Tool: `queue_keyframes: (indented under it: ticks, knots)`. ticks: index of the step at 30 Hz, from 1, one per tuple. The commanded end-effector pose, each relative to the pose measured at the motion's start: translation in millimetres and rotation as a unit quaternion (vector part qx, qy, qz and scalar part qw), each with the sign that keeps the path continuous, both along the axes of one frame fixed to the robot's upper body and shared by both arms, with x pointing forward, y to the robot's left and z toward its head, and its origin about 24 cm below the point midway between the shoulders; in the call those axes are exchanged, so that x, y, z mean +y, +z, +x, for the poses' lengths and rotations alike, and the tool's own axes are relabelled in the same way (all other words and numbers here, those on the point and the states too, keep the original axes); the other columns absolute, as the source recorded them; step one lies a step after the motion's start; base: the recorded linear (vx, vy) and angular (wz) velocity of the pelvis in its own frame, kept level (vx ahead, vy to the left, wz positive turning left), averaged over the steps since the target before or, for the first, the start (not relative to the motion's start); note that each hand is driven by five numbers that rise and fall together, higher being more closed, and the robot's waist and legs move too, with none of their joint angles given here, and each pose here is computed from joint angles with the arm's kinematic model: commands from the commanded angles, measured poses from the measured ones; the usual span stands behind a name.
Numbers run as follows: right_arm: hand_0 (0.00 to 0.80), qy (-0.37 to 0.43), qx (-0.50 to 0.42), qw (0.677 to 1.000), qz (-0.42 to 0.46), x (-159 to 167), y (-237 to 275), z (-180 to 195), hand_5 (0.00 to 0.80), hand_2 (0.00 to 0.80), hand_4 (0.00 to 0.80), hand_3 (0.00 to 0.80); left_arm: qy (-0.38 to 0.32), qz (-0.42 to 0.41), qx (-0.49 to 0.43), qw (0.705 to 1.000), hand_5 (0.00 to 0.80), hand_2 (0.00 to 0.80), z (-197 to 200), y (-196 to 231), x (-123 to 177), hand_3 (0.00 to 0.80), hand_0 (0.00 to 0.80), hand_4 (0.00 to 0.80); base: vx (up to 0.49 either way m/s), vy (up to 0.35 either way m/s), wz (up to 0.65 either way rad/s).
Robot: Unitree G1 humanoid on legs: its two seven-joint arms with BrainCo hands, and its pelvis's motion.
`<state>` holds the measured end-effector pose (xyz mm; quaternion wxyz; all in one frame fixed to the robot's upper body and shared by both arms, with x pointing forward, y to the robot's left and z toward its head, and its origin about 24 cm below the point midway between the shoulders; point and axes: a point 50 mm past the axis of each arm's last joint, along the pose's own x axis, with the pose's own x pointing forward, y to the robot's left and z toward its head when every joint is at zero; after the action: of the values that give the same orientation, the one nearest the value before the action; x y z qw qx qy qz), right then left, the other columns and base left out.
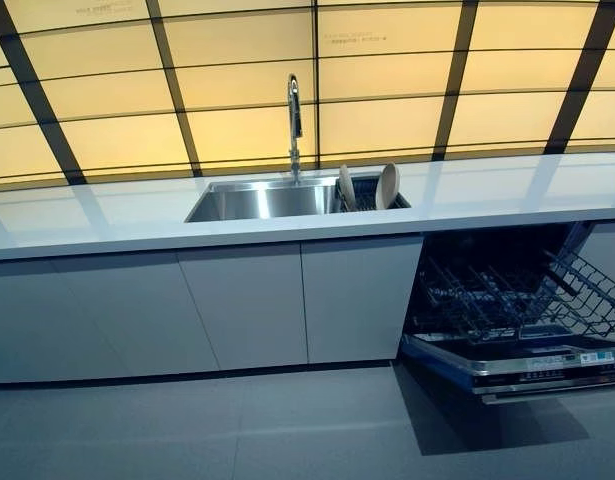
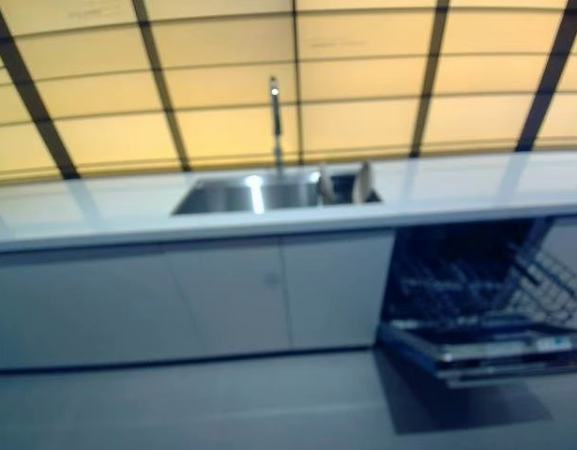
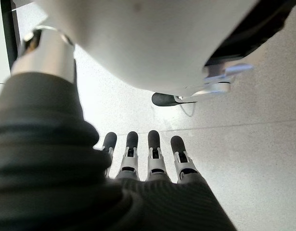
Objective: Take plates into dishwasher
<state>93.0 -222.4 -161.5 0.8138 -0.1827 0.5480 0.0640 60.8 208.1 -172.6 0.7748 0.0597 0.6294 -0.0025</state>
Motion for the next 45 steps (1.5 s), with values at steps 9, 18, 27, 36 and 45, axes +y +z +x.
queue_keyframes:
  ticks: [9,18,27,36,45]
  knots:
    - [0.0,0.023,-0.026,0.999,0.016,16,4,30,0.0,0.0,0.0,0.0,-0.025,0.009,-0.022,0.999,0.0,0.0,25,4,4,0.0,0.0,0.0,0.01,-0.001,0.0]
    - [0.0,0.061,-0.045,0.993,0.086,27,8,40,0.0,0.0,0.0,0.0,-0.028,0.01,-0.021,0.999,0.0,0.0,26,5,5,0.0,0.0,0.0,0.005,-0.001,0.0]
    - [0.0,0.24,-0.219,0.916,0.236,45,107,136,0.0,0.0,0.0,0.0,-0.044,0.044,-0.026,0.998,0.0,0.0,22,13,36,0.0,0.0,0.0,0.008,-0.067,0.04]
    - [0.0,0.375,-0.44,0.758,0.301,55,283,190,0.0,0.0,0.0,0.0,-0.016,0.095,-0.008,0.995,0.0,0.0,15,20,63,0.0,0.0,0.0,0.013,-0.067,0.0]
    - [0.0,0.395,-0.503,0.725,0.255,47,356,219,0.0,0.0,0.0,0.0,0.002,0.11,-0.003,0.994,0.0,0.0,9,29,90,0.0,0.0,0.0,0.179,-0.021,0.0]
